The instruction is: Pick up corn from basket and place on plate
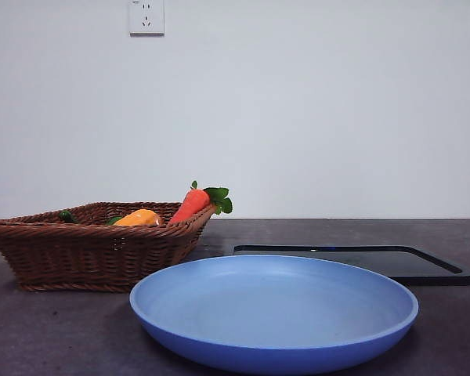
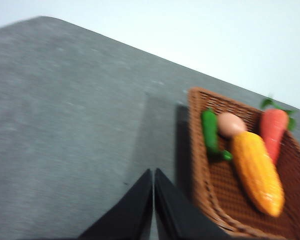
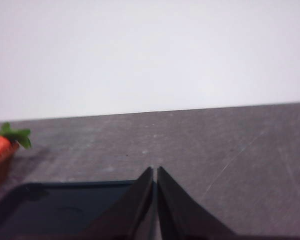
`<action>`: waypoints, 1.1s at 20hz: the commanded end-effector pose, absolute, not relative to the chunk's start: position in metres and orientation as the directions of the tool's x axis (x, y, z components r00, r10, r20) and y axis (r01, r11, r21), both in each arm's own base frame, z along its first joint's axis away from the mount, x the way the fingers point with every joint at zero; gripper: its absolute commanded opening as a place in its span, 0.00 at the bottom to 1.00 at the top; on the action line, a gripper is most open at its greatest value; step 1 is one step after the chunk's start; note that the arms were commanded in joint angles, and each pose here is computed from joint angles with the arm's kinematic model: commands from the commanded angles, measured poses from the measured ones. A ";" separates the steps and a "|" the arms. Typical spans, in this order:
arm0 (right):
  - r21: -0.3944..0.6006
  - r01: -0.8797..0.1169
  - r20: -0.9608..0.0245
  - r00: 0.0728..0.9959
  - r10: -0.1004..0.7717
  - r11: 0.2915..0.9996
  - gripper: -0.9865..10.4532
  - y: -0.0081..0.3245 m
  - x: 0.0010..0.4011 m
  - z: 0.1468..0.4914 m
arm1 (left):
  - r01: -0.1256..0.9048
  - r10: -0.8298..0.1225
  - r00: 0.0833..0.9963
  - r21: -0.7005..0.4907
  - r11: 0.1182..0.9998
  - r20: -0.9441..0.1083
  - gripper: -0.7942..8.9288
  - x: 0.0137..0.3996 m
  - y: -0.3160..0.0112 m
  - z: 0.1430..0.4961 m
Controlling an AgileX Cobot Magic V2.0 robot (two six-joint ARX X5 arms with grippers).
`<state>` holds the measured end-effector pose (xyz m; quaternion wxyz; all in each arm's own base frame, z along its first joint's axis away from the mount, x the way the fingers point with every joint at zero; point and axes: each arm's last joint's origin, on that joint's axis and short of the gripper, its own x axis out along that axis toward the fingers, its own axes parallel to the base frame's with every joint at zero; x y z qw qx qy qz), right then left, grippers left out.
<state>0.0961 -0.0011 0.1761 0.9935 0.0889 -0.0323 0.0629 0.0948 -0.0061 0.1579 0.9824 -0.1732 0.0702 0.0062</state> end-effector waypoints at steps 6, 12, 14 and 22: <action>0.363 -0.154 0.101 0.987 0.126 0.919 0.09 0.000 0.089 0.201 | 0.061 -0.093 0.994 -0.383 0.922 -0.064 0.09 0.084 -0.007 0.199; 0.357 -0.130 0.018 0.991 0.132 0.925 0.09 0.001 0.077 0.236 | 0.120 -0.172 0.981 -0.404 0.907 -0.095 0.09 0.076 -0.009 0.235; 0.344 -0.134 -0.025 0.988 0.151 0.929 0.09 0.001 0.075 0.247 | 0.145 -0.213 0.969 -0.404 0.903 -0.128 0.09 0.077 -0.010 0.247; 0.318 -0.204 -0.303 0.904 0.303 0.926 0.09 0.006 0.071 0.280 | 0.246 -0.363 0.873 -0.347 0.905 -0.326 0.09 0.086 -0.016 0.286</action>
